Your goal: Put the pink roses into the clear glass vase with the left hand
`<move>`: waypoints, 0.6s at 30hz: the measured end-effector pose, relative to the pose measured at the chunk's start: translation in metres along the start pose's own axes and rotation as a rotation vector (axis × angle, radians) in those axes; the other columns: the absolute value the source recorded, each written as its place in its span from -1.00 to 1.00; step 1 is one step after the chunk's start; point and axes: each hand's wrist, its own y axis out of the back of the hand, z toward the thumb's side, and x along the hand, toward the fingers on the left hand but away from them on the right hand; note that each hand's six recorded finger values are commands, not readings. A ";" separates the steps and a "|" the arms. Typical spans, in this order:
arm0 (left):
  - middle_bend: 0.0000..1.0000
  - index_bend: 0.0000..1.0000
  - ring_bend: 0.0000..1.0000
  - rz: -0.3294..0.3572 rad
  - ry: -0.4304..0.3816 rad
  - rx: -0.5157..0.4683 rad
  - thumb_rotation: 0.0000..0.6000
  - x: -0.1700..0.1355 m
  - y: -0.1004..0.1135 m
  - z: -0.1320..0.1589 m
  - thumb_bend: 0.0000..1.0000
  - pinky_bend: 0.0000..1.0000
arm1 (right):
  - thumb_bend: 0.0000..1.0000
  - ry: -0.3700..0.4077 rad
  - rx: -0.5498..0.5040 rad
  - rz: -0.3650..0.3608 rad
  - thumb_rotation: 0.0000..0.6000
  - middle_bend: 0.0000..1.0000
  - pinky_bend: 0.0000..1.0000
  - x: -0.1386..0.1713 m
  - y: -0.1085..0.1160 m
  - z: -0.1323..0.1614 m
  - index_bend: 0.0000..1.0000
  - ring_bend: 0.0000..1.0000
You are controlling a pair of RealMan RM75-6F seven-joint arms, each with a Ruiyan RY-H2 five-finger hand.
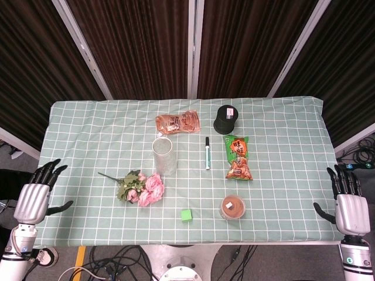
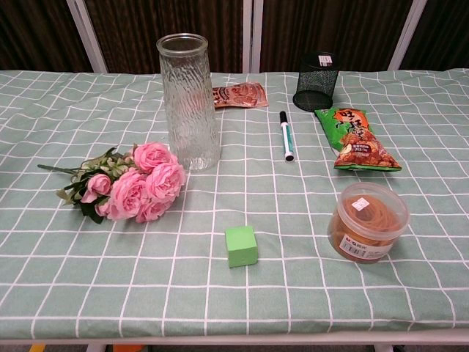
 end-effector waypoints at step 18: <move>-0.91 -0.71 -0.88 -0.051 -0.057 -0.052 1.00 0.006 -0.010 0.015 -1.00 -0.72 | -0.81 0.000 -0.012 -0.019 1.00 -1.00 -1.00 -0.003 0.006 0.003 -1.00 -1.00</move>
